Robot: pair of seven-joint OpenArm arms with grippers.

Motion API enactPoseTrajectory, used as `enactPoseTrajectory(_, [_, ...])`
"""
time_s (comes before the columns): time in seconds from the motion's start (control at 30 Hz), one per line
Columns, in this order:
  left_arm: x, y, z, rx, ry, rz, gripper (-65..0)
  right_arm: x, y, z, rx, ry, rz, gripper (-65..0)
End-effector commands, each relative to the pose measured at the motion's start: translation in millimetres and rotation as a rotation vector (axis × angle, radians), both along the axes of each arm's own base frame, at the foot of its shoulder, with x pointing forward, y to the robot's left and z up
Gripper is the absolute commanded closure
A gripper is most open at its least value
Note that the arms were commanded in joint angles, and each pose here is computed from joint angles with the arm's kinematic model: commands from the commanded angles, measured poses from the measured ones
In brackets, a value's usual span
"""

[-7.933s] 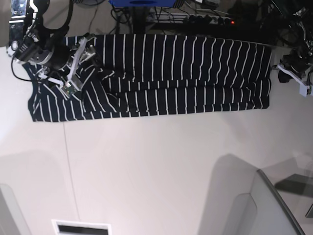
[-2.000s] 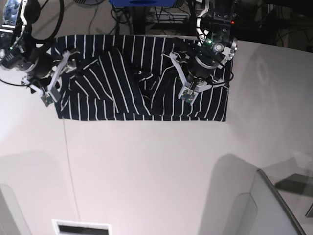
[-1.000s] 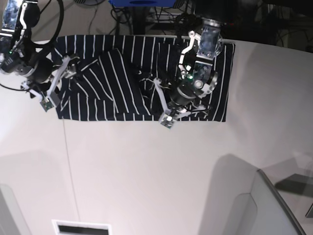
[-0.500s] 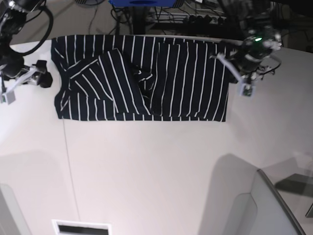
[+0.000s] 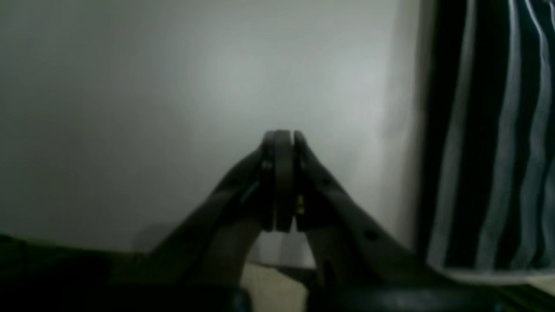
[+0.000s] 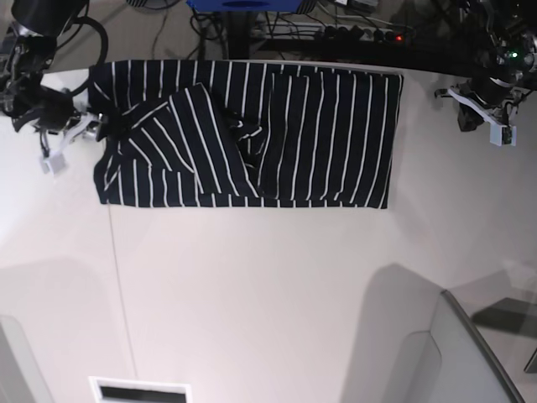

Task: Layout the t-shirt on the table in an organized manner, then fold the t-shirt properly
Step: 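Grasp both band ends with the left and right grippers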

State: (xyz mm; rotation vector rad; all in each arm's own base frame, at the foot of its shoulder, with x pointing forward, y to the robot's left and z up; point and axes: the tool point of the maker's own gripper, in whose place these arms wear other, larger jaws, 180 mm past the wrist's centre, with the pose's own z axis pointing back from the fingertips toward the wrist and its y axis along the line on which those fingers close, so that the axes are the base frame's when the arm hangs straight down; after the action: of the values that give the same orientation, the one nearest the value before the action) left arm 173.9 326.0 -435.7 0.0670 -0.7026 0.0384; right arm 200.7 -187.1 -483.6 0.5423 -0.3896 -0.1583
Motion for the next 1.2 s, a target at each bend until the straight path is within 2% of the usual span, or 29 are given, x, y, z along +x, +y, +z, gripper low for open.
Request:
enactPoseTrajectory(0.0, [7.5, -5.5, 0.4, -0.002, -0.021, -0.040, 0.0, 0.1, 1.1, -1.3, -0.007, 0.014, 0.019, -48.3])
enactPoseTrajectory(0.2, [16.6, -41.9, -36.5, -0.098, 0.003, -0.109, 0.0, 2.2, 2.8, -1.3, -0.005, 0.009, 0.023, -48.3])
enactPoseTrajectory(0.47, [44.6, -87.6, -49.1, -0.155, 0.004, -0.224, 0.0, 0.7, 8.5, -2.6, -0.001, 0.019, 0.046, -48.3])
enactPoseTrajectory(0.63, [54.3, -96.4, -49.0, -0.164, -0.002, -0.245, 0.0, 11.7, 29.2, -0.2, 0.012, 0.000, 0.113, -48.3])
enactPoseTrajectory(0.83, [52.1, -109.5, -53.6, -0.174, 0.016, -0.284, 0.0, 15.3, 40.5, 0.2, 0.035, -0.007, 0.113, -47.7])
enactPoseTrajectory(0.97, [50.3, -123.9, -57.5, -0.188, 0.028, -0.316, 0.0, 13.7, 47.7, -10.2, 0.076, 0.034, 0.107, -47.4])
enactPoseTrajectory(1.17, [50.4, -123.5, -57.4, -0.189, 0.027, -0.313, 0.0, 15.2, 50.7, -17.5, 0.104, 0.064, 0.102, -47.3])
